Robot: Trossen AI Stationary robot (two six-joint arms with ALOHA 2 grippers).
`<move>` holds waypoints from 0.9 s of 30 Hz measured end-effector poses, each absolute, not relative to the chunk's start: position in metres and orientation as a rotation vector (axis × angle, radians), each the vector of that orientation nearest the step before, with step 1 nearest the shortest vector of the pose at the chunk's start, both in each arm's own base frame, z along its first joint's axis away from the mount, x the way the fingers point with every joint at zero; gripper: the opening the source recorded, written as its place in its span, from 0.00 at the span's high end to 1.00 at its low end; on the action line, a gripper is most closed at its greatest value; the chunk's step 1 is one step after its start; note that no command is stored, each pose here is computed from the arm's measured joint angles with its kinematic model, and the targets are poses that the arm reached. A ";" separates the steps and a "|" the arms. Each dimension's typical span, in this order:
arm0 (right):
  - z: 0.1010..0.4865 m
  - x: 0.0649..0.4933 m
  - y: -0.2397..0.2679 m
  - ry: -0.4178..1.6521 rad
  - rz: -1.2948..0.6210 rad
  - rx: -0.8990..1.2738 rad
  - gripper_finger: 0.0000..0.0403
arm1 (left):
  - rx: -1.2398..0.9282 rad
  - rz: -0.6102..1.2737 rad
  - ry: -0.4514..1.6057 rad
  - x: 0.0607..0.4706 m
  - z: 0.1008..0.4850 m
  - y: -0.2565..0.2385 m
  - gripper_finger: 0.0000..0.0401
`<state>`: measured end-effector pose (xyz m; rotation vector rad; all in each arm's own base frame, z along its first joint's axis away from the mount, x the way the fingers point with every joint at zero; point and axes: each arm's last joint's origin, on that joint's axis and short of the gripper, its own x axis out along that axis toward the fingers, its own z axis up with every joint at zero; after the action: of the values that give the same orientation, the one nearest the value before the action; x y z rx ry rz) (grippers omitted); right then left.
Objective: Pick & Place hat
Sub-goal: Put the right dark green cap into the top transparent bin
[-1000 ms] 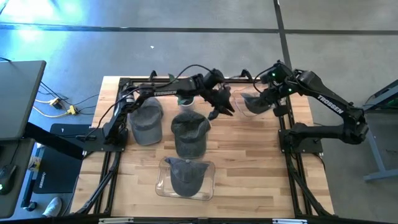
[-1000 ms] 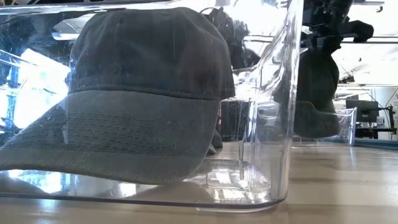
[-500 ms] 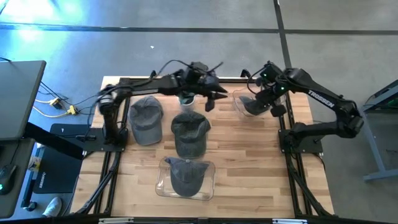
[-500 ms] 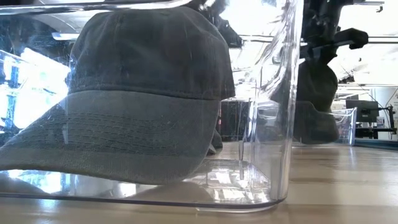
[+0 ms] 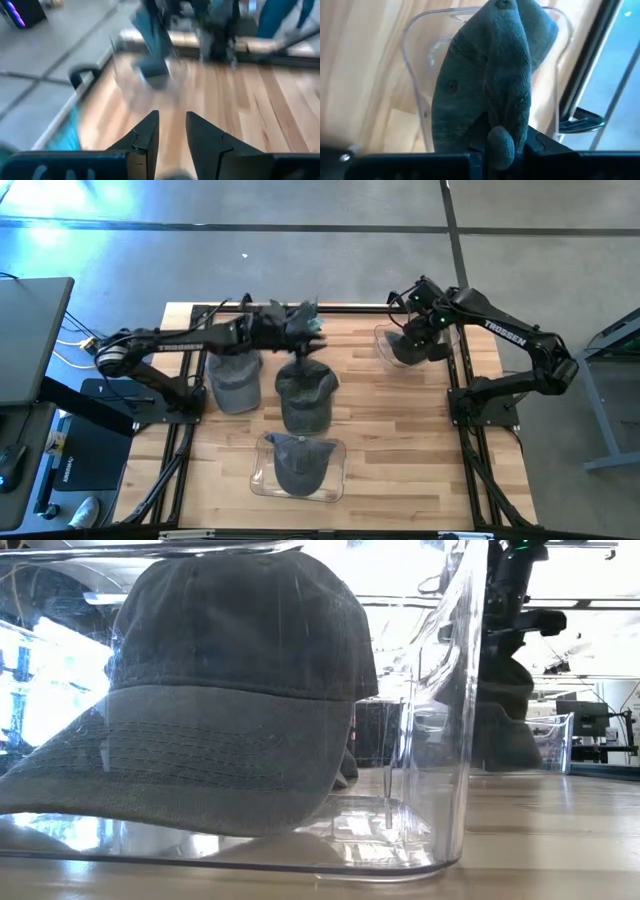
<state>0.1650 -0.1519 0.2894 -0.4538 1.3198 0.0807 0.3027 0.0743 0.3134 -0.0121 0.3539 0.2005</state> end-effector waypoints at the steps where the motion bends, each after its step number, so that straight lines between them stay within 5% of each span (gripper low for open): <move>1: 0.290 0.166 -0.153 1.311 0.069 -0.460 0.89 | -0.015 0.198 0.344 0.303 0.309 0.069 0.77; 6: 0.291 0.168 -0.155 1.305 -0.006 -0.425 0.85 | -0.027 0.166 0.367 0.304 0.283 0.037 0.77; 20: 0.291 0.167 -0.157 1.330 -0.092 -0.398 0.53 | 0.021 0.215 0.349 0.294 0.295 0.012 0.77; 27: 0.292 0.170 -0.154 1.241 -0.047 -0.310 0.51 | 0.020 0.219 0.380 0.293 0.292 0.013 0.77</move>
<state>0.1697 -0.1545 0.2916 -0.3103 1.2407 -0.0469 0.2927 0.0130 0.2921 0.0203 0.3797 0.2187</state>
